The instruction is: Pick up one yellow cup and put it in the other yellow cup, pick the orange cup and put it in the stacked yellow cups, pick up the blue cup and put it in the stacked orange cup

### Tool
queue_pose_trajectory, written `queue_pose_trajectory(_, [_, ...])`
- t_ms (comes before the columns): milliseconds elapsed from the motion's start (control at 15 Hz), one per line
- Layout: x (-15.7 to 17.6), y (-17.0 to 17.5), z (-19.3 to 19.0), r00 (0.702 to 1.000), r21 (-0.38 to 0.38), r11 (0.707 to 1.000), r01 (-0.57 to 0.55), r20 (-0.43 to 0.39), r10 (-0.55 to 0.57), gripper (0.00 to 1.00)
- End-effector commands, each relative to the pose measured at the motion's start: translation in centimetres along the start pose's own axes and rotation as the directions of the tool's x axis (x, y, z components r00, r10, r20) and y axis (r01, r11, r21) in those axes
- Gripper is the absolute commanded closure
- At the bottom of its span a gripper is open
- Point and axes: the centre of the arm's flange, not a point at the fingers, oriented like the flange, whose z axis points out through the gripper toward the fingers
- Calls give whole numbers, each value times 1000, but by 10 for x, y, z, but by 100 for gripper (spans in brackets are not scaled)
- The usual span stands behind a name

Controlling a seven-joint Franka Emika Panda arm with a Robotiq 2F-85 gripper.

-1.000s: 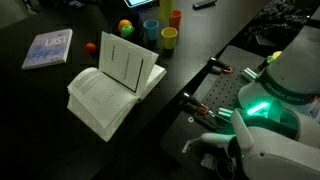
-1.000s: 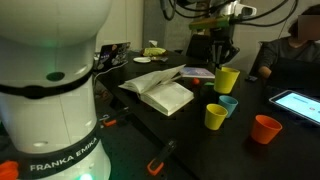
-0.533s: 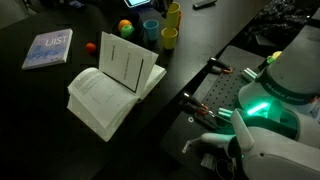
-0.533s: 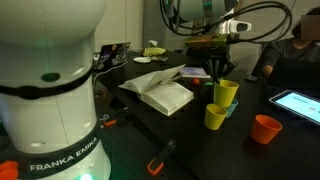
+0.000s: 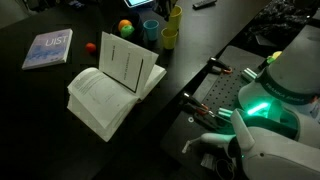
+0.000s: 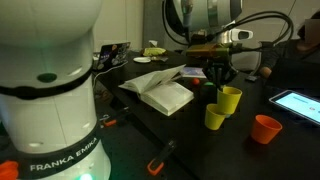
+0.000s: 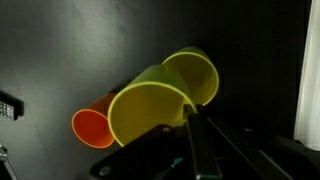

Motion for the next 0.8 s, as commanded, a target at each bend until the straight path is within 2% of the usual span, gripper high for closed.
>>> queue_pose_trajectory(0, [3,-6,2,1000,5,1000,-7,-29,8,97])
queue_pose_trajectory(600, [6,-28,9,999,18,1000,11,-30,-10,97])
queue_pose_trajectory(667, [6,-30,9,1000,19,1000,9,-26,-9,94])
queue_pose_trajectory(733, [6,-31,8,1000,19,1000,10,-24,-9,69])
